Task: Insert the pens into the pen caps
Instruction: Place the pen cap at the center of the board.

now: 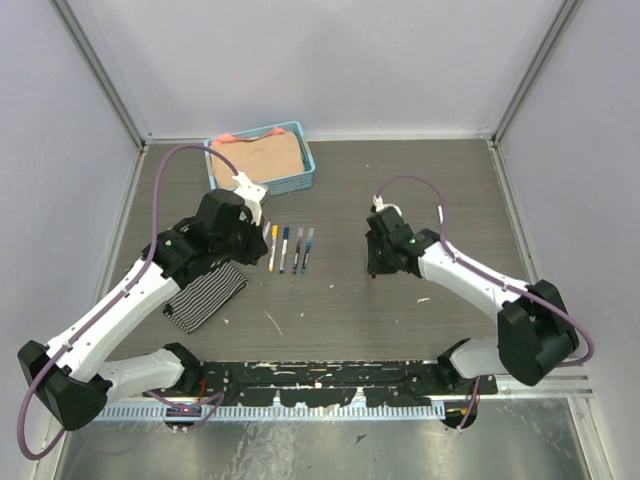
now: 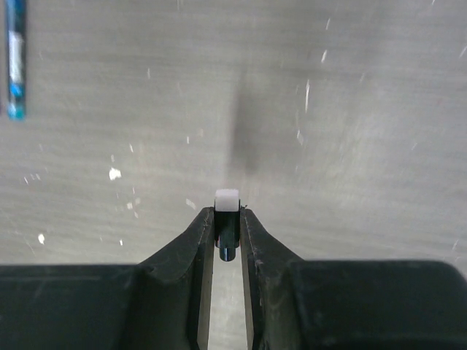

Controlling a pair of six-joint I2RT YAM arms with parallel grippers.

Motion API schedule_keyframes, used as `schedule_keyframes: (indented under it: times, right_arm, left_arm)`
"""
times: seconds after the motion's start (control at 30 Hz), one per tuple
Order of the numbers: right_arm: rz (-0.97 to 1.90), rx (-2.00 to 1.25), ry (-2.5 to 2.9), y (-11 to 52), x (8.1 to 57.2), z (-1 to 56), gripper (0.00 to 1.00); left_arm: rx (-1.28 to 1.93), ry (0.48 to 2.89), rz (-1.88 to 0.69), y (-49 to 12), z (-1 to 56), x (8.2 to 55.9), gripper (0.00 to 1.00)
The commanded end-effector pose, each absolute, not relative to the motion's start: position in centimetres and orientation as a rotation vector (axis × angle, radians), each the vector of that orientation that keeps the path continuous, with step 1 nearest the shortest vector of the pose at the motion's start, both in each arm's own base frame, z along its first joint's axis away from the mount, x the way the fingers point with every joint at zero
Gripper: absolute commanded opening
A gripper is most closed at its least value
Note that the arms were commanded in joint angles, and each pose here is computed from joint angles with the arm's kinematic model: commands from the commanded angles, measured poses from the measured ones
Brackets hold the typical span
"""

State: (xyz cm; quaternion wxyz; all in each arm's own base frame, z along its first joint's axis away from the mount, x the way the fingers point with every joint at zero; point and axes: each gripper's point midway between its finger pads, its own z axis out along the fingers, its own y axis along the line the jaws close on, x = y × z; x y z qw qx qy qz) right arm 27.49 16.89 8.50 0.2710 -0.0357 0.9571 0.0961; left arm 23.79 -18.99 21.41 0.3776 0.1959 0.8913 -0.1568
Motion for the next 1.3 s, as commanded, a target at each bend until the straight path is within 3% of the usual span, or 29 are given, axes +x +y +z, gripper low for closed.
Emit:
schedule_keyframes:
  times: [0.0, 0.2, 0.5, 0.67, 0.83, 1.27]
  right_arm:
    - [0.246, 0.014, 2.579, 17.2, 24.3, 7.7, 0.11]
    - [0.195, -0.012, 2.677, 17.3, 20.9, 4.3, 0.14]
    - [0.091, -0.098, 2.745, 17.6, 20.2, 2.3, 0.17]
    - [0.058, -0.12, 2.776, 17.4, 19.8, 1.5, 0.25]
    - [0.023, -0.141, 2.8, 17.1, 19.5, 1.2, 0.38]
    - [-0.076, -0.164, 2.833, 16.1, 18.9, 0.7, 0.31]
  left_arm:
    - [0.468, 2.237, -0.41, -19.1, 22.2, 24.4, 0.0]
    - [0.478, 2.247, -0.426, -19.3, 21.9, 24.2, 0.0]
    - [0.495, 2.246, -0.432, -19.4, 21.9, 24.0, 0.0]
    - [0.494, 2.244, -0.432, -19.4, 22.0, 24.1, 0.0]
    - [0.499, 2.248, -0.431, -19.4, 21.8, 24.1, 0.0]
    - [0.493, 2.245, -0.427, -19.3, 21.9, 24.1, 0.0]
